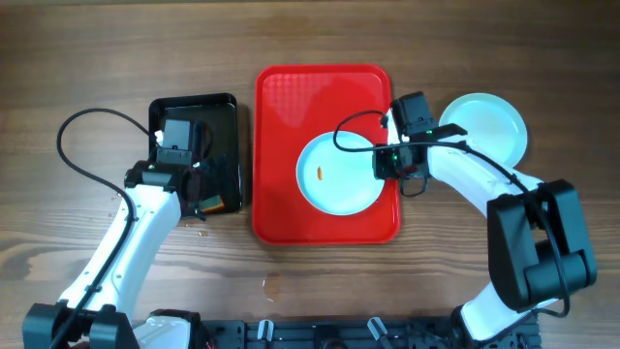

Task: Clean dirty plates on tray and stack at the side
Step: 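Dip the sponge in the black tray water with the left gripper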

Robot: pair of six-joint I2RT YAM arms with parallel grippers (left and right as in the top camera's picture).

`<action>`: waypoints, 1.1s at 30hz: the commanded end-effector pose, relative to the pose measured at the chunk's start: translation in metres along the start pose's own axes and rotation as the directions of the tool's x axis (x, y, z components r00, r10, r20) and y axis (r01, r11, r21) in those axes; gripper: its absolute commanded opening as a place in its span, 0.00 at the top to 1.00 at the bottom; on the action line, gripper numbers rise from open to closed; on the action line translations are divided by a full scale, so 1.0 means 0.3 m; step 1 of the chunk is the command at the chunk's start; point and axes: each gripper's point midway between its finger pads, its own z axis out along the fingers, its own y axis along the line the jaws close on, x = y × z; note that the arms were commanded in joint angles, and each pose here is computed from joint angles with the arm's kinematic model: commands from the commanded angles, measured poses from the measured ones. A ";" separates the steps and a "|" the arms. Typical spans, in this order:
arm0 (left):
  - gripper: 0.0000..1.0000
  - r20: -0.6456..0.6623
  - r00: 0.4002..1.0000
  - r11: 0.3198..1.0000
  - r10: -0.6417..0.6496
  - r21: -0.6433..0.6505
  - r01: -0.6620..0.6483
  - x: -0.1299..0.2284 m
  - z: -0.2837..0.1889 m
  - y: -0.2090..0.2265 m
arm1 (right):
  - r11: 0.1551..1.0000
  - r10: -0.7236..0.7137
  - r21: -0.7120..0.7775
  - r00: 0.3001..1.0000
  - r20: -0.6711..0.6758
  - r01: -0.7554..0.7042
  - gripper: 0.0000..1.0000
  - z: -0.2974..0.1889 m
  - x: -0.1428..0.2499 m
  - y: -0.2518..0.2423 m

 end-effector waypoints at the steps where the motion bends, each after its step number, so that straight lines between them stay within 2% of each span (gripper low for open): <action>1: 0.00 0.003 1.000 1.000 0.004 0.005 -0.004 0.001 -0.004 0.007 | 1.000 0.010 0.017 0.999 -0.034 -0.009 0.80 0.012 0.060 -0.020; 4: 0.00 0.001 1.000 1.000 0.003 0.003 -0.003 0.004 -0.003 0.008 | 1.000 0.010 0.009 0.999 -0.047 -0.010 0.82 0.017 0.076 -0.019; 5: 0.00 0.000 1.000 1.000 0.004 0.003 -0.004 0.005 -0.002 0.008 | 1.000 0.011 0.009 0.999 -0.044 -0.010 0.91 0.018 0.075 -0.019; 6: 0.00 0.000 1.000 1.000 0.004 0.003 -0.004 0.005 -0.002 0.009 | 1.000 0.010 0.007 0.999 -0.040 -0.010 0.95 0.018 0.071 -0.018; 13: 0.00 0.013 1.000 1.000 0.003 0.005 -0.003 -0.002 0.006 0.006 | 1.000 0.007 0.002 1.000 -0.023 -0.007 0.96 0.019 0.057 -0.014; 18: 0.03 0.045 0.999 1.000 -0.003 0.010 0.002 0.009 0.082 0.007 | 1.000 0.000 0.002 1.000 -0.022 0.001 0.96 0.018 0.057 -0.014; 20: 0.12 0.041 0.999 1.000 -0.003 0.025 0.002 0.030 0.128 0.001 | 1.000 0.000 0.002 1.000 -0.023 0.000 0.96 0.018 0.057 -0.014; 21: 0.33 0.034 0.999 1.000 -0.002 0.025 0.001 0.041 0.146 0.002 | 1.000 0.000 0.002 1.000 -0.022 0.000 0.96 0.018 0.057 -0.014; 22: 0.67 0.024 1.000 1.000 -0.001 0.019 0.000 0.053 0.161 0.007 | 1.000 0.000 0.002 1.000 -0.022 0.000 0.96 0.018 0.056 -0.014; 23: 0.91 0.011 1.000 1.000 0.000 0.013 0.000 0.066 0.178 0.010 | 1.000 0.001 0.002 1.000 -0.022 -0.001 0.96 0.018 0.056 -0.014; 24: 0.96 -0.002 1.000 1.000 -0.015 0.006 0.015 0.077 0.193 0.014 | 1.000 0.001 0.002 1.000 -0.022 0.000 0.96 0.018 0.056 -0.014; 30: 0.96 -0.072 0.997 1.000 -0.017 -0.001 0.017 0.122 0.274 0.008 | 1.000 0.001 0.001 1.000 -0.019 -0.001 0.96 0.018 0.054 -0.013; 33: 0.96 -0.064 0.997 0.998 0.041 0.048 -0.037 0.084 0.231 -0.029 | 1.000 0.002 0.000 1.000 -0.015 -0.002 0.96 0.018 0.051 -0.012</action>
